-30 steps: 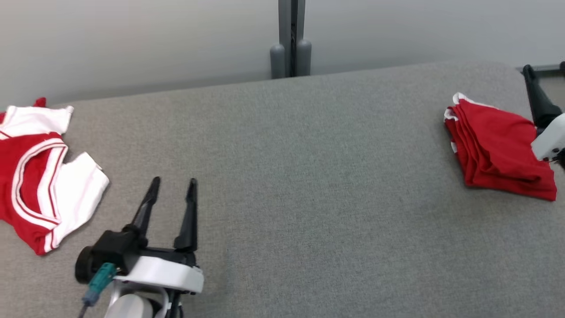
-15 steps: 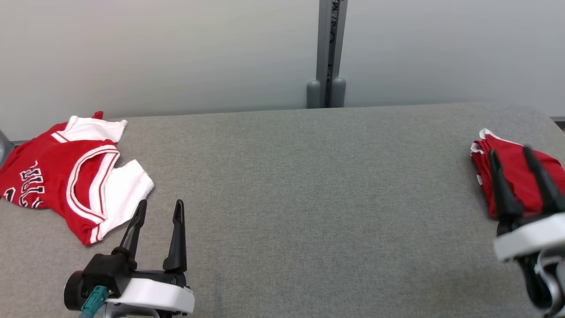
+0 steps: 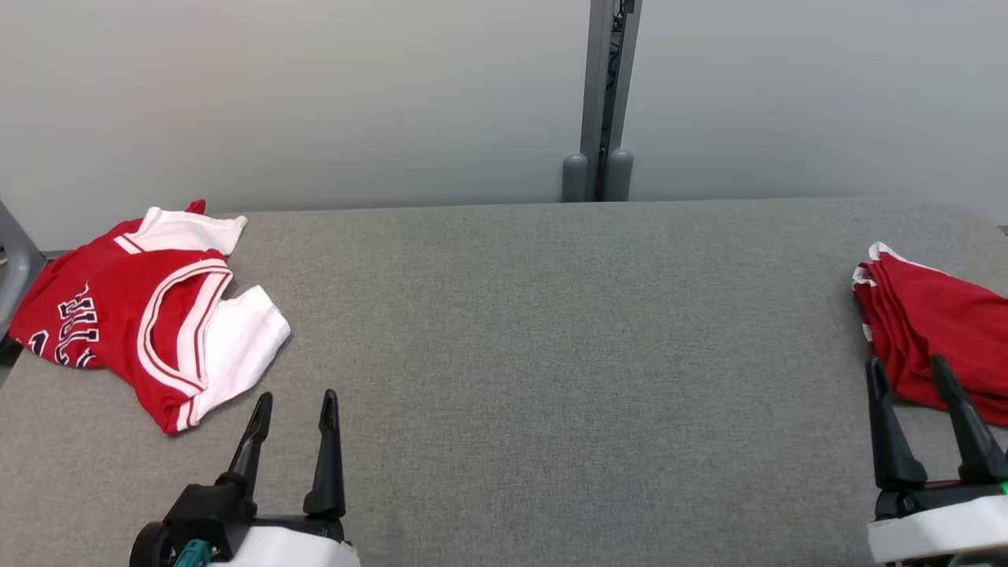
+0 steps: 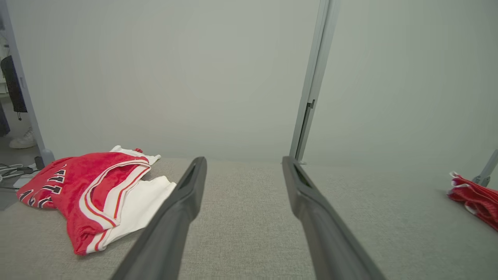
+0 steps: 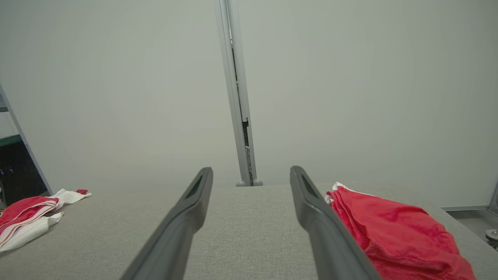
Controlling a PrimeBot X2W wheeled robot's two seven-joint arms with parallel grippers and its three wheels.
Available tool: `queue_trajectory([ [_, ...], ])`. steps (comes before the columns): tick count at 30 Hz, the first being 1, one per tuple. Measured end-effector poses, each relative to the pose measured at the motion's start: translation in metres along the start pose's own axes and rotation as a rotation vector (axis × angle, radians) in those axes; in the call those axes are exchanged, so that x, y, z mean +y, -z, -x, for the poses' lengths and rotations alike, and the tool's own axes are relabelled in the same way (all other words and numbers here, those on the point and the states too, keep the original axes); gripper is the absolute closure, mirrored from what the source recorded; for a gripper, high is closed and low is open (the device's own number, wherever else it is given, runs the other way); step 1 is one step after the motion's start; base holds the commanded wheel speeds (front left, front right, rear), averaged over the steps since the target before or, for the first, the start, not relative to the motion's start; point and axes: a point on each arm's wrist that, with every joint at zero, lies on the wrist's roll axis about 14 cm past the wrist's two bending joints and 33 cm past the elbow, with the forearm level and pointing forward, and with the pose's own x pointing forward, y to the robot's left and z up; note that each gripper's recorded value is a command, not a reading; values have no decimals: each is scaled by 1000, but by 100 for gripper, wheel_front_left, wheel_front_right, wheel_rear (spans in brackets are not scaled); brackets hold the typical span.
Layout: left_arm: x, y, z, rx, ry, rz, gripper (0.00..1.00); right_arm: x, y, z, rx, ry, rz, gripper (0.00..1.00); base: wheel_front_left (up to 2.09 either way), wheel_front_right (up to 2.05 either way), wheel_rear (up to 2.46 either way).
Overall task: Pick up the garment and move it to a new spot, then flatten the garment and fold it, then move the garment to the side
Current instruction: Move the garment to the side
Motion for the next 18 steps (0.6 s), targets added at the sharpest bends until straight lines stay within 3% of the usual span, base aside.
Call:
queue_trajectory([
  [18, 5, 11, 9, 37, -19, -8, 0, 11, 4, 8, 1, 6, -20, 0, 0, 0, 0],
])
